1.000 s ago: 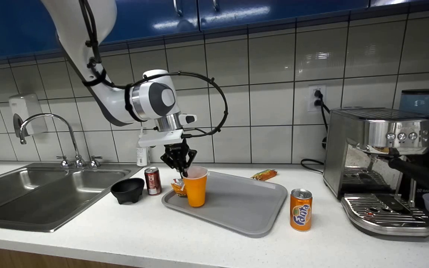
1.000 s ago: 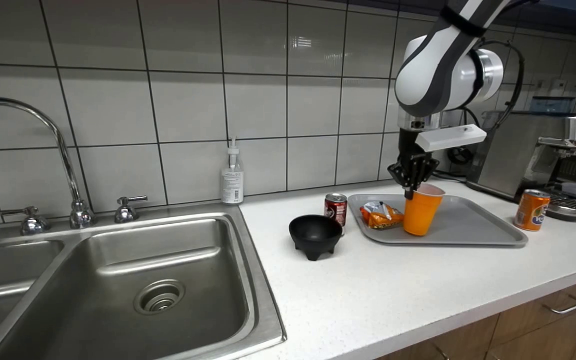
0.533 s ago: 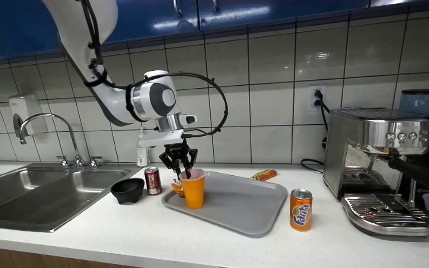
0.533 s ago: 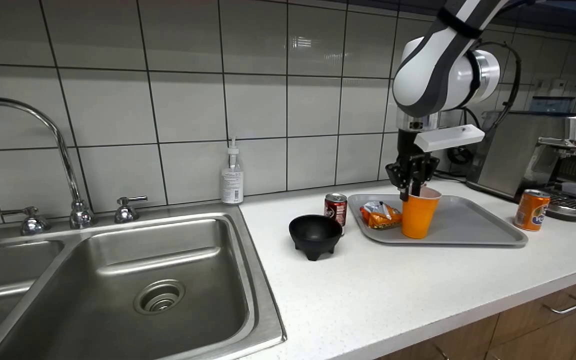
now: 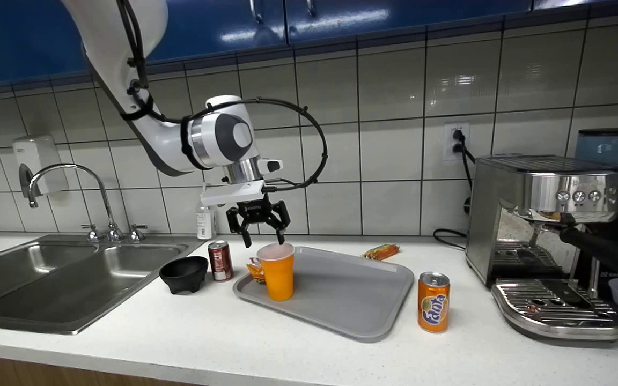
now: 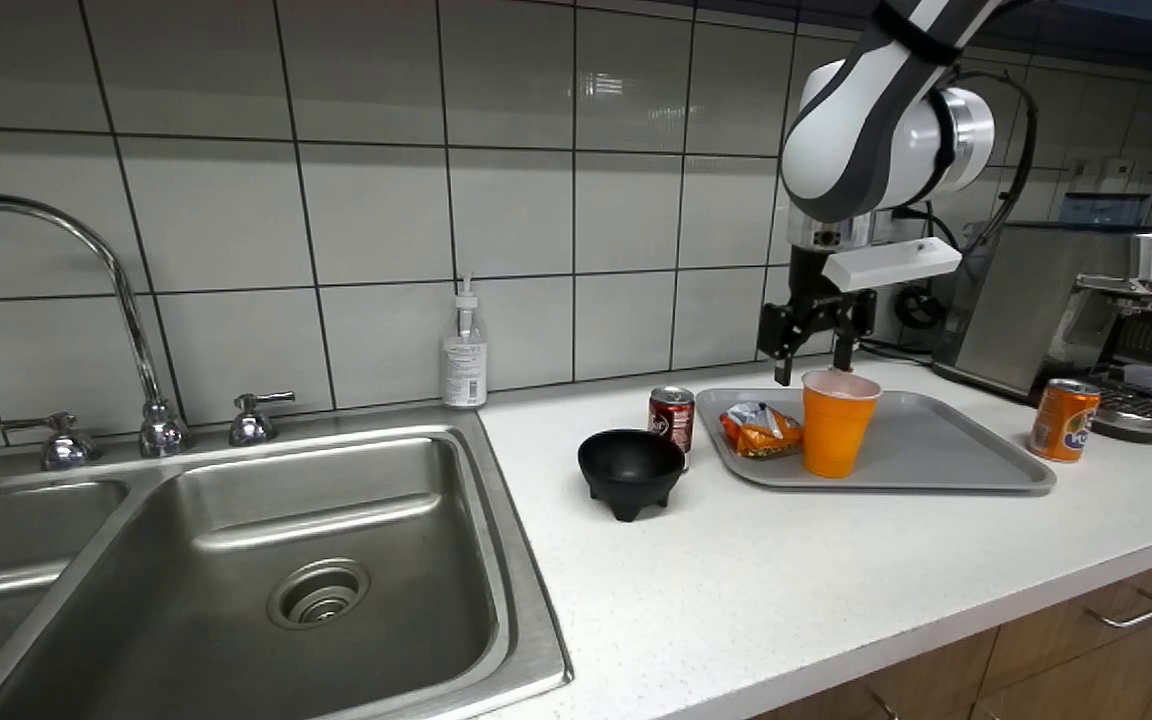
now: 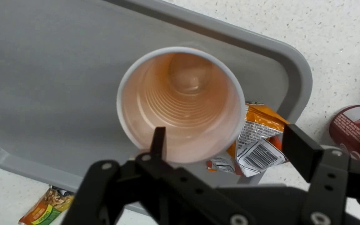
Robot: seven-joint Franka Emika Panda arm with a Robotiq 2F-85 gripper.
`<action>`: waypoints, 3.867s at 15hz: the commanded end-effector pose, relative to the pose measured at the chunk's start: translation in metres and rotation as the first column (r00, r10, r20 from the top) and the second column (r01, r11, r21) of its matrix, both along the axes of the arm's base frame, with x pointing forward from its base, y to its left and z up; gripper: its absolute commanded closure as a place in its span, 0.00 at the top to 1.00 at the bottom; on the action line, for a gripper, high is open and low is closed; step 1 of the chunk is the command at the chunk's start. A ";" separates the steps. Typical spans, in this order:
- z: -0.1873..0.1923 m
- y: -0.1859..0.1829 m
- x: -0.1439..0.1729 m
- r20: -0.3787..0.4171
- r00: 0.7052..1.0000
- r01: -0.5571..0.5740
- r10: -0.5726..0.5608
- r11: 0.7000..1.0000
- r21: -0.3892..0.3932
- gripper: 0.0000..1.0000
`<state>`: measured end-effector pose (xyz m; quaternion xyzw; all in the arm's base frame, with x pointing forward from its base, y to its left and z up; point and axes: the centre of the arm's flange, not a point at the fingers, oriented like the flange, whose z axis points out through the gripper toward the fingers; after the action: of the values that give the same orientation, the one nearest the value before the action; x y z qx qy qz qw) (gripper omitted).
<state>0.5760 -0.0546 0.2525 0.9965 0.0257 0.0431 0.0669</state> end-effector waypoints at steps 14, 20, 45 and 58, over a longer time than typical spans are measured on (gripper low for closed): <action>0.042 -0.050 -0.001 0.066 0.993 0.101 -0.101 0.995 -0.005 1.00; 0.032 -0.060 -0.003 0.058 0.992 0.109 -0.108 0.994 -0.013 1.00; 0.041 -0.085 0.024 0.159 0.956 0.251 -0.247 0.968 -0.004 1.00; 0.027 -0.118 0.079 0.197 0.914 0.359 -0.356 0.933 0.018 1.00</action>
<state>0.6325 -0.1610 0.2818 0.9789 -0.1386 0.1234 0.0857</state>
